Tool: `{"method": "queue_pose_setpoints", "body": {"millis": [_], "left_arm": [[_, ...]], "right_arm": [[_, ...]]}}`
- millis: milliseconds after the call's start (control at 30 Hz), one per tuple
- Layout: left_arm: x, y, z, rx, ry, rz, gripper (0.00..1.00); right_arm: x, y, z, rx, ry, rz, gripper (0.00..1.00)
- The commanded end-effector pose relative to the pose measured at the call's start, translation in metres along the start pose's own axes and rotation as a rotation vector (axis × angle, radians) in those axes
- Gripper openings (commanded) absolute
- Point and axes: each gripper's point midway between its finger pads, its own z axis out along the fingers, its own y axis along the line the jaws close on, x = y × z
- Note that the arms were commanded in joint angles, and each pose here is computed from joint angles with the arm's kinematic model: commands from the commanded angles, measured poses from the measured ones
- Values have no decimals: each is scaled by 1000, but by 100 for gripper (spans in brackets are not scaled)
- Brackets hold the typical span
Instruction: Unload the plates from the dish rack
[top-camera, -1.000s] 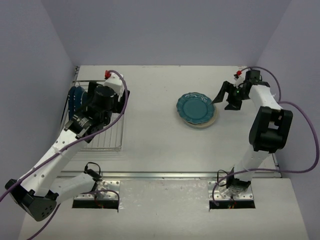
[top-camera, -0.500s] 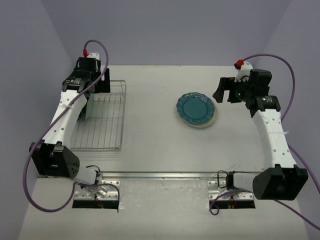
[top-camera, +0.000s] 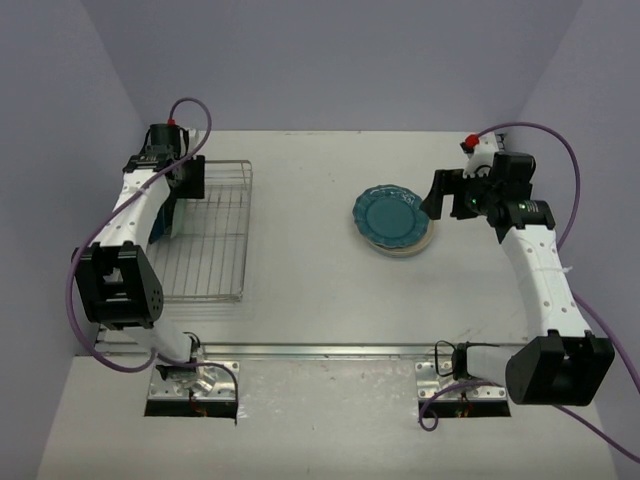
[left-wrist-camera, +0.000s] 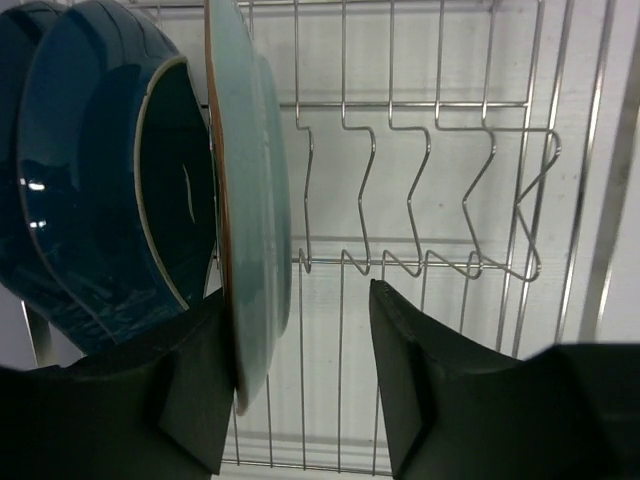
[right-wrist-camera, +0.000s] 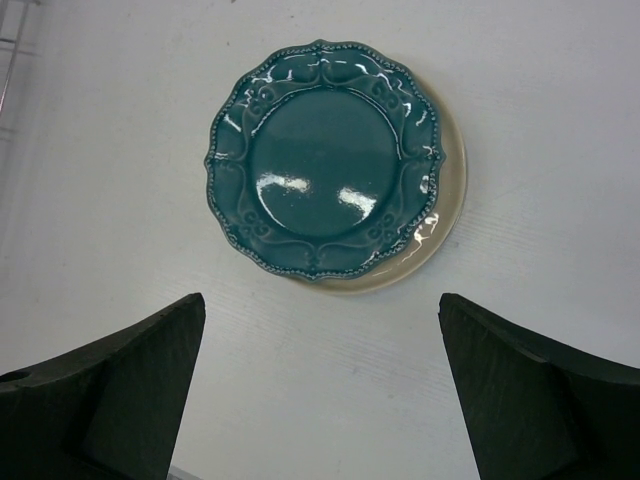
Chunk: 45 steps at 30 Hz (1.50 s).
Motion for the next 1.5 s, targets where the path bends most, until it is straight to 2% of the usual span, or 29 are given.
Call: {"method": "queue_pose_setpoints", "body": {"millis": [0, 233, 367, 467, 633, 733, 833, 933, 1033, 1100, 1167, 1200, 1233, 1267, 1333, 1367, 1400, 1467], "left_arm": [[8, 4, 23, 35, 27, -3, 47], [3, 4, 23, 78, 17, -28, 25], [-16, 3, 8, 95, -35, -29, 13], [-35, 0, -10, 130, -77, -31, 1], [-69, -5, -50, 176, -156, -29, 0], [-107, -1, -90, 178, -269, -12, 0], [-128, -5, -118, 185, -348, 44, 0], [-135, -29, -138, 179, -404, 193, 0], [-113, -74, -156, 157, -452, 427, 0], [-111, -113, -176, 70, -576, 628, 0], [-86, -133, -178, -14, -622, 787, 0], [-59, -144, -173, -72, -631, 922, 0], [-48, -163, -177, -79, -669, 984, 0], [-45, -166, -180, -137, -704, 991, 0], [-20, -186, -179, -171, -736, 1101, 0], [0, -199, -178, -192, -749, 1208, 0], [8, -202, -175, -199, -767, 1230, 0], [29, -229, -189, -216, -877, 1371, 0]], "right_arm": [[-11, 10, 0, -47, -35, -14, 99], [-5, 13, -1, -61, -40, -21, 99], [-4, 15, -1, -72, -38, -11, 99], [-4, 18, -1, -79, -43, -8, 99], [-10, 24, -4, -100, -55, 5, 99], [-13, 30, -6, -122, -61, 16, 99], [-17, 36, -8, -145, -66, 31, 99], [-24, 43, -11, -177, -71, 66, 99], [-29, 53, -12, -226, -67, 103, 99], [-34, 59, -13, -256, -63, 143, 99], [-36, 65, -13, -292, -50, 171, 99], [-36, 70, -11, -320, -34, 193, 99], [-37, 76, -13, -357, -25, 206, 99], [-41, 80, -15, -376, -24, 222, 99], [-45, 89, -16, -426, -12, 243, 99], [-46, 93, -17, -457, -6, 250, 99], [-46, 95, -17, -468, -2, 259, 99], [-42, 103, -13, -522, 37, 294, 99]]}}
